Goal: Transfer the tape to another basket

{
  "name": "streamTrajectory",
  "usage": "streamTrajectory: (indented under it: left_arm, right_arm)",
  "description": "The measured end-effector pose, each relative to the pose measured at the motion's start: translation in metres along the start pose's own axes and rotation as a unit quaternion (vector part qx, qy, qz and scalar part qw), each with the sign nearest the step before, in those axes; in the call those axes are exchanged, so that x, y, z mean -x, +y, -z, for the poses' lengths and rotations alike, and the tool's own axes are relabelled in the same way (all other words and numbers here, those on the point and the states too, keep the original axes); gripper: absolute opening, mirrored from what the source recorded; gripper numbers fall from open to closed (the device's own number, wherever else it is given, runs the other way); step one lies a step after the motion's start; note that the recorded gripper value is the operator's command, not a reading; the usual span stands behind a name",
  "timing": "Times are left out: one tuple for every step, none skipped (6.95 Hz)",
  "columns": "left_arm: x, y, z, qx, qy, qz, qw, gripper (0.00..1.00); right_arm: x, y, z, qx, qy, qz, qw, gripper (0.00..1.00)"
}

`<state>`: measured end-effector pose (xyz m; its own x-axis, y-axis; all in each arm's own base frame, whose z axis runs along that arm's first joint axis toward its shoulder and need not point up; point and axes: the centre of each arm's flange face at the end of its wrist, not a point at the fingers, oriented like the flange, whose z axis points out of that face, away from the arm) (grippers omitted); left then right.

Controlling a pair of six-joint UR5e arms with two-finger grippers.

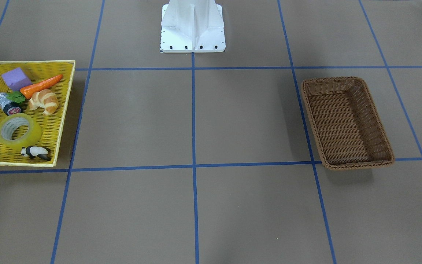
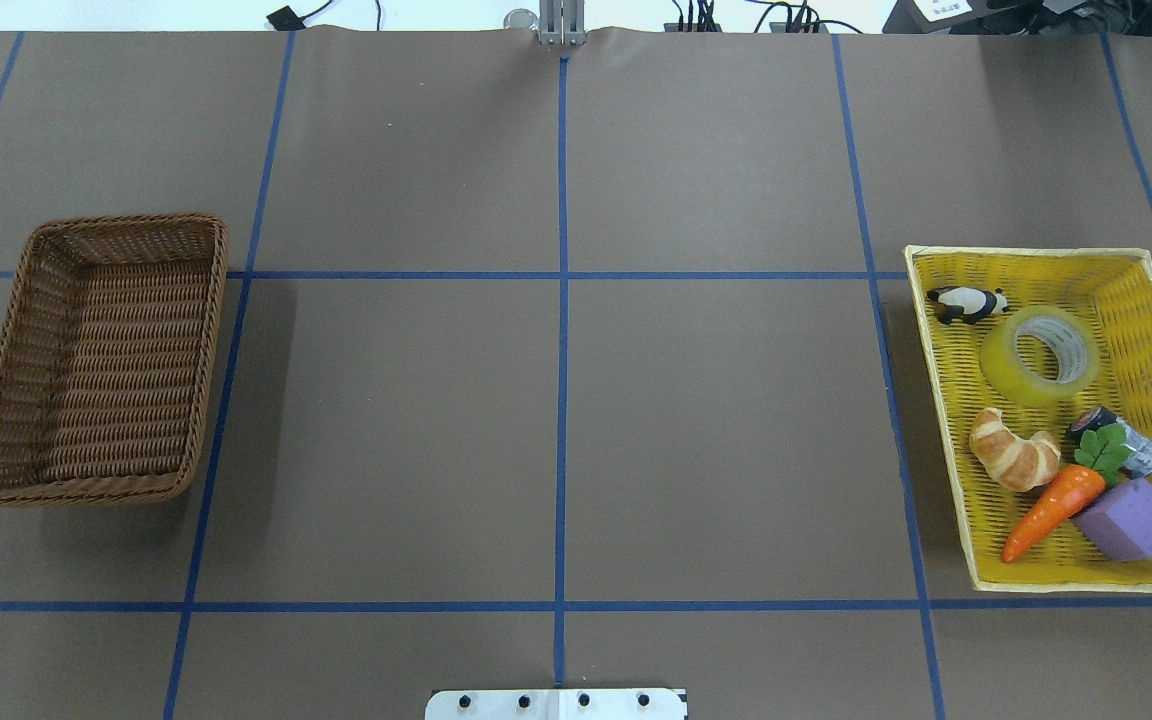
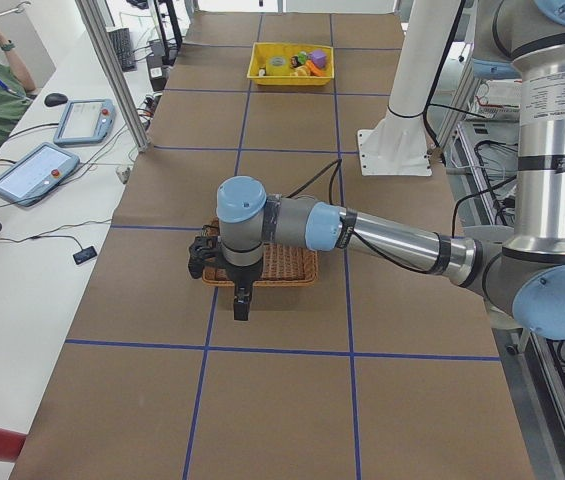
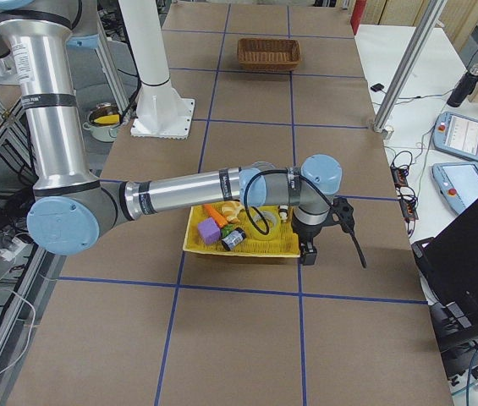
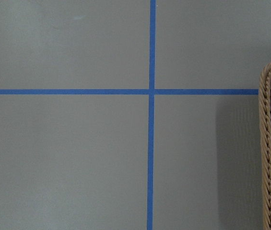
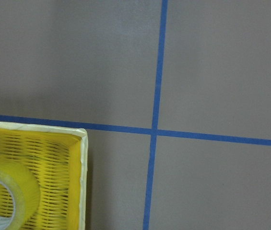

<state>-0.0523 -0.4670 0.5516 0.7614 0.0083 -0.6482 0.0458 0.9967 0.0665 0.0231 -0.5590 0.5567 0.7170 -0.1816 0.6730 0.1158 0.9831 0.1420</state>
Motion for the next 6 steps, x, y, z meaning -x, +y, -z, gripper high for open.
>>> streamTrajectory:
  left_arm:
    - [-0.002,-0.001,0.002,-0.006,0.001,-0.005,1.0000,0.99]
    - [-0.003,-0.003,0.003,-0.009,0.001,-0.007,0.9999,0.99]
    - [-0.004,-0.004,0.004,-0.011,0.003,-0.009,0.9999,0.99]
    - [-0.006,-0.005,0.005,-0.011,0.006,-0.010,0.9999,0.99]
    - [-0.007,-0.005,0.005,-0.011,0.009,-0.011,0.9998,0.99]
    - [-0.008,-0.005,0.005,-0.011,0.011,-0.011,0.9998,0.99]
  right_arm:
    - [0.029,-0.010,-0.016,0.010,-0.006,0.028,0.9995,1.00]
    - [0.050,-0.015,-0.031,0.015,-0.012,0.054,0.9984,1.00]
    - [0.064,-0.015,-0.045,0.016,-0.016,0.079,0.9966,1.00]
    - [0.072,-0.014,-0.057,0.015,-0.018,0.100,0.9947,1.00]
    - [0.084,-0.015,-0.071,0.019,-0.022,0.119,0.9925,1.00]
    - [0.098,-0.015,-0.085,0.028,-0.027,0.133,0.9904,1.00]
